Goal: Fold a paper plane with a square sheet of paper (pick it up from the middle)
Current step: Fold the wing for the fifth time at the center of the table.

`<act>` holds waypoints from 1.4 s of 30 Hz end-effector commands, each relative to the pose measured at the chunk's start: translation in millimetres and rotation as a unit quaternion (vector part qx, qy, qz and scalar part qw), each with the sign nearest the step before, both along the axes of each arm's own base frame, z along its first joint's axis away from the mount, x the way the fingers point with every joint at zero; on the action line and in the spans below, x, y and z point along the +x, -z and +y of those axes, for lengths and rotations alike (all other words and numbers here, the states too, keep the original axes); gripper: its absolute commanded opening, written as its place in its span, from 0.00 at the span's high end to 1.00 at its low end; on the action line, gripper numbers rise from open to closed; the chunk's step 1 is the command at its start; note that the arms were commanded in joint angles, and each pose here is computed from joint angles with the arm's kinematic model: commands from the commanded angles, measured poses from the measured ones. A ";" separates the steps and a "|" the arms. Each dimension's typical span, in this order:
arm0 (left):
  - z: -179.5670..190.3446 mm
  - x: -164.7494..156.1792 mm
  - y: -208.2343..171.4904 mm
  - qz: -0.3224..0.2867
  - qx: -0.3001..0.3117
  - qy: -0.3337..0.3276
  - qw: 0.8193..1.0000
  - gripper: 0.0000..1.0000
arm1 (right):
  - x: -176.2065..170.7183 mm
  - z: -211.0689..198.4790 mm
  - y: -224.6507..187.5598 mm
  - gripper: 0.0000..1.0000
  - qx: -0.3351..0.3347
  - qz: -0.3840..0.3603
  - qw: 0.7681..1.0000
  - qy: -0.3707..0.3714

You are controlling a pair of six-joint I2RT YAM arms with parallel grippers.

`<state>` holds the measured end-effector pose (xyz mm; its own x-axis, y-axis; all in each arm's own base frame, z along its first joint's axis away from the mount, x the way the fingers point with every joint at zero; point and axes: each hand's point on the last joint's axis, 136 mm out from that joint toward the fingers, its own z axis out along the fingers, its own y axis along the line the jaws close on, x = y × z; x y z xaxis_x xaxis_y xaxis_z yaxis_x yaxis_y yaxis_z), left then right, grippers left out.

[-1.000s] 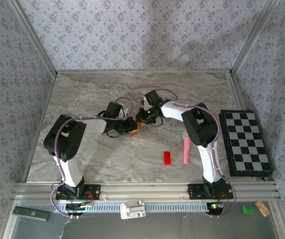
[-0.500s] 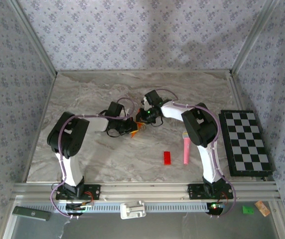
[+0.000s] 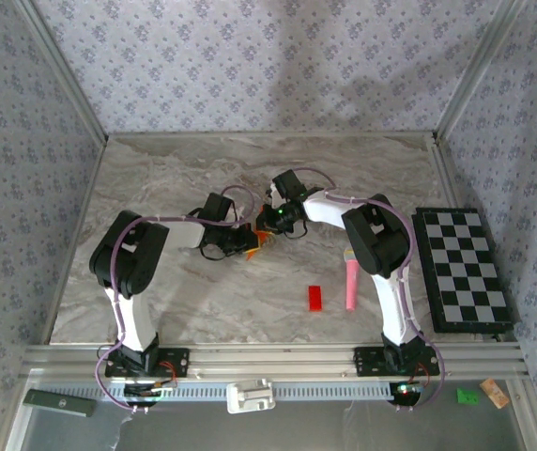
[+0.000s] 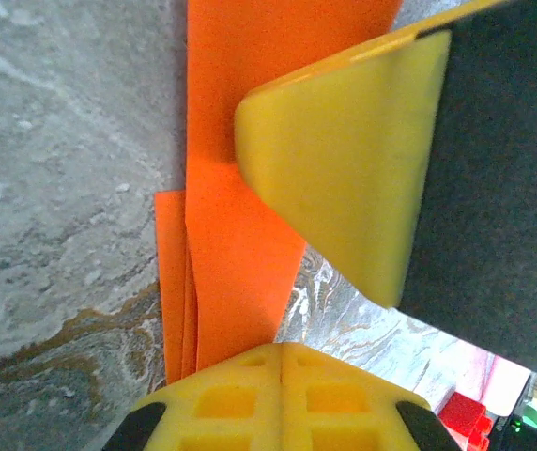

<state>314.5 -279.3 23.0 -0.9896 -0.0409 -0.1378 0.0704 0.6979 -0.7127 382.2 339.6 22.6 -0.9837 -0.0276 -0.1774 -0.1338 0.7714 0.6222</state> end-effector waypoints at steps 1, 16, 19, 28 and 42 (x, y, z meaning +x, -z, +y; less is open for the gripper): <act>13.8 -24.2 19.2 0.037 0.036 0.020 0.998 0.98 | -18.4 -33.8 51.9 0.86 -0.092 0.058 0.994 0.019; 39.4 -70.4 24.5 0.049 0.073 0.074 0.993 1.00 | -22.9 -45.3 62.1 0.86 -0.120 0.083 0.989 0.032; 48.8 -81.6 24.6 0.054 0.089 0.085 0.991 1.00 | -22.6 -45.1 61.7 0.86 -0.120 0.083 0.989 0.032; 51.2 -62.5 -21.3 -0.015 0.067 0.064 0.996 1.00 | -26.9 -34.7 50.2 0.87 -0.108 0.088 0.989 0.045; 12.6 -4.7 -41.8 -0.053 -0.010 -0.022 0.998 1.00 | -30.5 -9.5 16.7 0.86 -0.042 0.101 0.986 0.125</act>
<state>293.2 -251.0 56.1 -0.9732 -0.0547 -0.2232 0.1176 0.7158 -0.6883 363.7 344.8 23.3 -0.9870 0.1539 -0.0464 0.0936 0.7849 0.6125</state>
